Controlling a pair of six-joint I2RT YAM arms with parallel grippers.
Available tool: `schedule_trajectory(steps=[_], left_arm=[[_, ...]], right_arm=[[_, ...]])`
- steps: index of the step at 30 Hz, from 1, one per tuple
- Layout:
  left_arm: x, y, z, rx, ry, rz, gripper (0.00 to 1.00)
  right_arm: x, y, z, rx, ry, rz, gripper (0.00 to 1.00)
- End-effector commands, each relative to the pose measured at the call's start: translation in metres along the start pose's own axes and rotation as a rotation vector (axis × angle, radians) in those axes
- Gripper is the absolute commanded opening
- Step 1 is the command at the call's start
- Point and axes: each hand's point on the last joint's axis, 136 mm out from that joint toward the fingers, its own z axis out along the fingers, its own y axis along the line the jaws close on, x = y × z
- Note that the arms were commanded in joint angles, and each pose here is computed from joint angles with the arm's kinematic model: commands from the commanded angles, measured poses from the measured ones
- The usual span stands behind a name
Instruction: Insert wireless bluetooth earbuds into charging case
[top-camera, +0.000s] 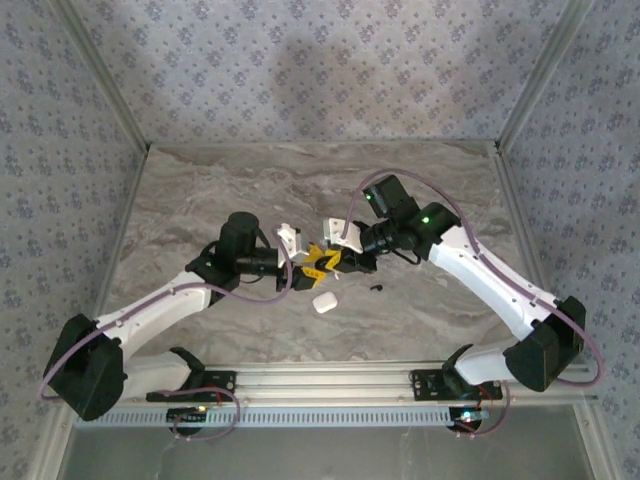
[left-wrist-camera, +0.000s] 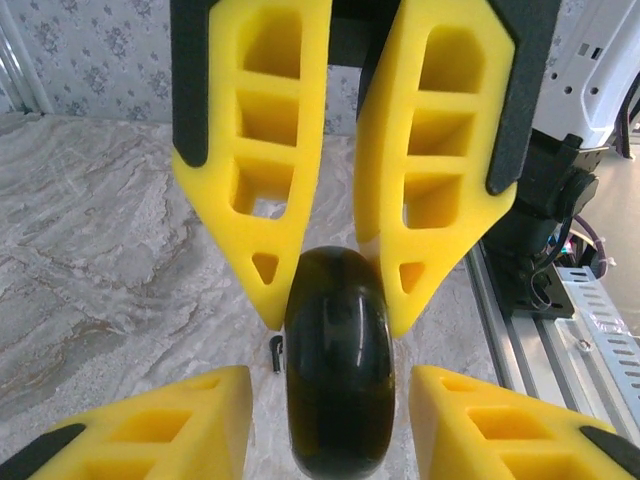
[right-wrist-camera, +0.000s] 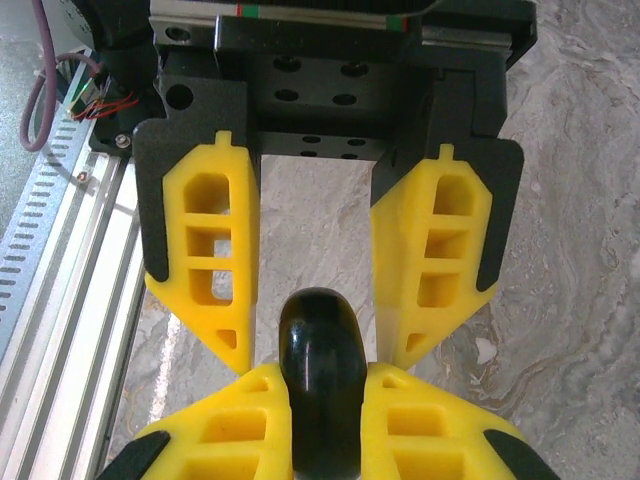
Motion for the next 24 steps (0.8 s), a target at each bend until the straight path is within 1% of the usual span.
schedule_trajectory(steps=[1,4,6,7,8,10,12,24], left_arm=[[-0.007,-0.005,0.002,0.034,-0.007,0.023,0.38],[-0.005,-0.005,0.002,0.031,-0.004,0.023,0.31],[-0.005,-0.005,0.002,0.028,-0.001,0.023,0.28],[-0.004,-0.004,0.002,0.026,-0.001,0.024,0.27],[-0.004,-0.004,0.002,0.026,-0.001,0.024,0.26],[-0.005,-0.004,0.002,0.027,-0.004,0.029,0.25],[-0.005,-0.005,0.002,0.029,-0.004,0.033,0.24],[-0.006,-0.006,0.001,0.033,-0.013,0.041,0.23]], right_arm=[[-0.01,0.001,0.0,-0.02,-0.032,0.005,0.14],[-0.012,0.003,0.0,-0.028,-0.042,0.011,0.14],[-0.013,0.004,-0.001,-0.031,-0.052,0.016,0.15],[-0.012,0.003,0.0,-0.029,-0.05,0.02,0.18],[-0.011,0.002,0.0,-0.025,-0.049,0.023,0.26],[-0.01,-0.001,0.001,-0.015,-0.045,0.028,0.37],[-0.007,-0.004,0.001,-0.002,-0.034,0.034,0.41],[0.0,-0.025,-0.006,0.052,-0.043,0.097,0.42]])
